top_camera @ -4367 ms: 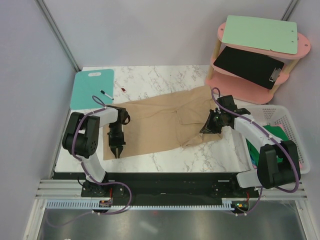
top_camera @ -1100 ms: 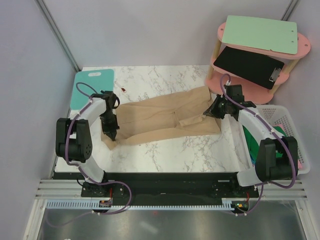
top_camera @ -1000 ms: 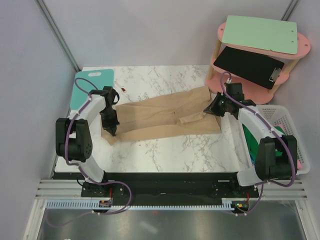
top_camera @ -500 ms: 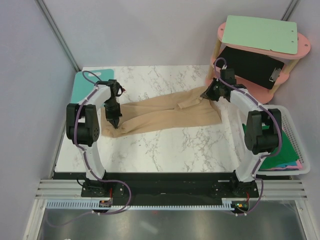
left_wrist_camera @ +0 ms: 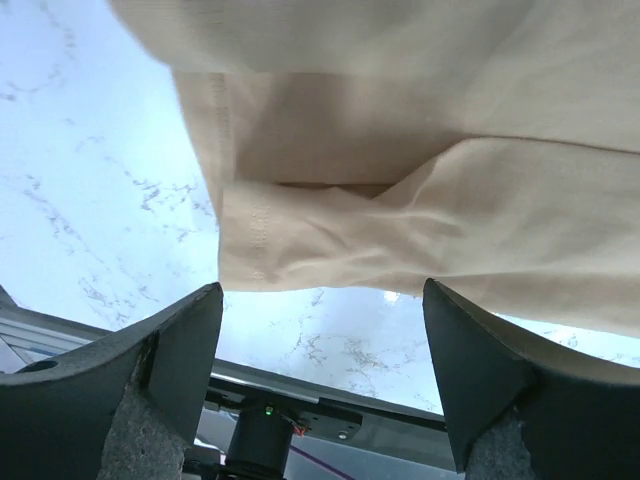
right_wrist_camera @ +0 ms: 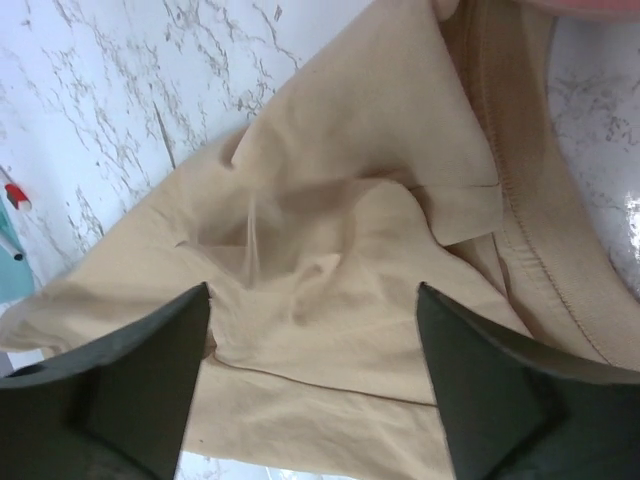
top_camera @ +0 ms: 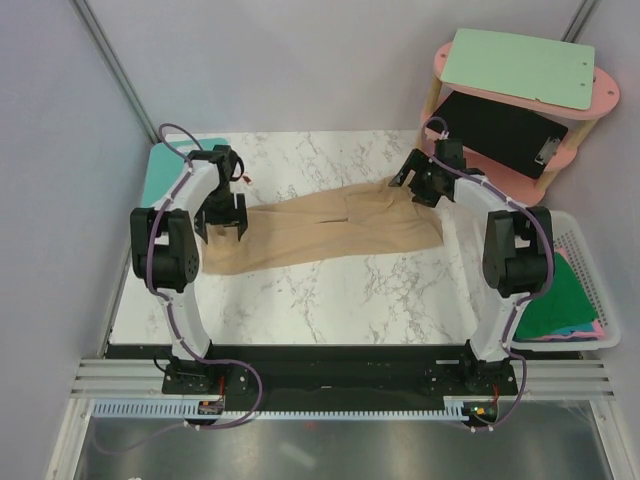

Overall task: Fold and stack the t-shirts
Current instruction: Fold the other side of the tshirt into a rectangle, then rotate the tshirt 90 degrees

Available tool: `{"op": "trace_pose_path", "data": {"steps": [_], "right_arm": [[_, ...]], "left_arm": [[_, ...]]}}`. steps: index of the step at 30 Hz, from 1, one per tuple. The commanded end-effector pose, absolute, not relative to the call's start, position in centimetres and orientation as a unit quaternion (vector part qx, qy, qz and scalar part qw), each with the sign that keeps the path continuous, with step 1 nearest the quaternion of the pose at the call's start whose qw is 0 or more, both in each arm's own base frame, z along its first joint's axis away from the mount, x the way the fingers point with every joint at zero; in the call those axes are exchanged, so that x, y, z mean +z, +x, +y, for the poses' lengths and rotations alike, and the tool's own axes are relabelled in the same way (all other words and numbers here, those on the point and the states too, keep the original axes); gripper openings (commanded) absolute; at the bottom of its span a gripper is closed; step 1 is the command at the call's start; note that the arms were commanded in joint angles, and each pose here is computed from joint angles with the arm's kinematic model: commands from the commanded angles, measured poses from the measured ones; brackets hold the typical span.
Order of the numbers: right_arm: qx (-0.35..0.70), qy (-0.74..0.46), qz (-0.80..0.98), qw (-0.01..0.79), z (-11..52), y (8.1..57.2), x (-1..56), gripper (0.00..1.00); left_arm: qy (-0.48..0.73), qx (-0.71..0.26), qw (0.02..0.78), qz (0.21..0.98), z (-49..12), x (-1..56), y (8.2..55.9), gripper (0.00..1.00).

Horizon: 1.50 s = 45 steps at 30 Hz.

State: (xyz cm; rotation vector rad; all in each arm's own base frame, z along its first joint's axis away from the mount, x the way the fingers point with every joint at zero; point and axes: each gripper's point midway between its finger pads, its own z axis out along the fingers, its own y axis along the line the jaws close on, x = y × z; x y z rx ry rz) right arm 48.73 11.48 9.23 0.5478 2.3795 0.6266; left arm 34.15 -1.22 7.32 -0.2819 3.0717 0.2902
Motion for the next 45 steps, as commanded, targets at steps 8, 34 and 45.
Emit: {"op": "trace_pose_path", "data": {"steps": [8, 34, 45], "right_arm": [[0.259, 0.148, 0.854, 0.426, 12.2, 49.0, 17.8, 0.98], [0.041, 0.089, 0.951, 0.293, 12.5, 41.9, 5.9, 0.00], [-0.101, 0.054, 0.949, 0.295, 11.5, 45.1, 4.1, 0.00]], "left_arm": [[-0.109, 0.080, 0.119, 0.984, -0.9, 11.3, 33.8, 0.87], [-0.078, 0.125, 0.059, 0.987, -2.0, 4.8, 38.0, 0.02], [-0.021, 0.188, -0.045, 0.981, -2.1, 3.6, 33.3, 0.02]]}}
